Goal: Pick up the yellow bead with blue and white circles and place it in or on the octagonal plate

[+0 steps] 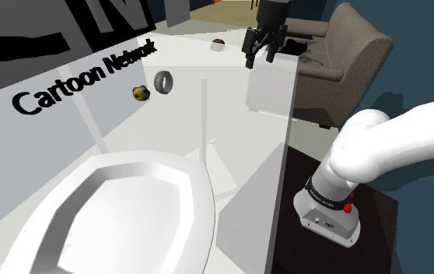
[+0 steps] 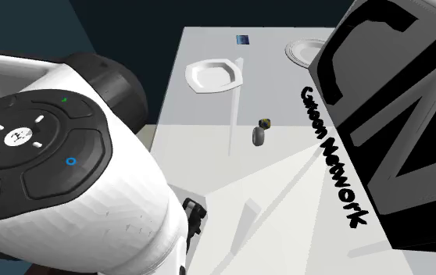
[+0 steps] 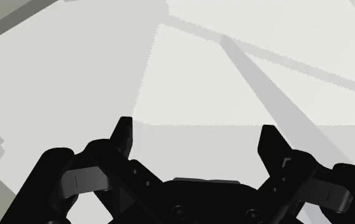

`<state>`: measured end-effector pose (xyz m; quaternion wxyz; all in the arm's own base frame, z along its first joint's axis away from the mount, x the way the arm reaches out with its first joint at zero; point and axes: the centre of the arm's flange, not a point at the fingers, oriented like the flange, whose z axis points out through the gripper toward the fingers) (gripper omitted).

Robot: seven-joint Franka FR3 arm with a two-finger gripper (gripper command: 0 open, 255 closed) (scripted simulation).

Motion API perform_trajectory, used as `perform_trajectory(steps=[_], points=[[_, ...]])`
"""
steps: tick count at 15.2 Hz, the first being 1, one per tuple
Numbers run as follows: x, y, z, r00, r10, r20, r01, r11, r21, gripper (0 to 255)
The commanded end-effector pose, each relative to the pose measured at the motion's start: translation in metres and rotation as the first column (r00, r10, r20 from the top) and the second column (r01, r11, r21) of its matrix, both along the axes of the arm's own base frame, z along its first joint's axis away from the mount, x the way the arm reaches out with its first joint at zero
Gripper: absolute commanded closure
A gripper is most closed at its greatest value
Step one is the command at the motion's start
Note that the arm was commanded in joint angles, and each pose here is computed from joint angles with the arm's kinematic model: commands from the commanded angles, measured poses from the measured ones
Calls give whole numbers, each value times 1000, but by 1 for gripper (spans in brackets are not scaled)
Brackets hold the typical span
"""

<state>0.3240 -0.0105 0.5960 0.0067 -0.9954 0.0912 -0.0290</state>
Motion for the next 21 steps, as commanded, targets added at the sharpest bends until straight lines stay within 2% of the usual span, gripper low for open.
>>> perform_trajectory(steps=[1,6,11,16,21], points=[[0,0,0,1000,0,0,0,1000,0,0],[2,61,7,992,-115,-43,116,993,29,0],[12,122,16,970,-227,-88,232,971,52,0],[29,180,26,933,-334,-136,345,936,70,0],[53,236,37,881,-434,-186,455,887,83,0]])
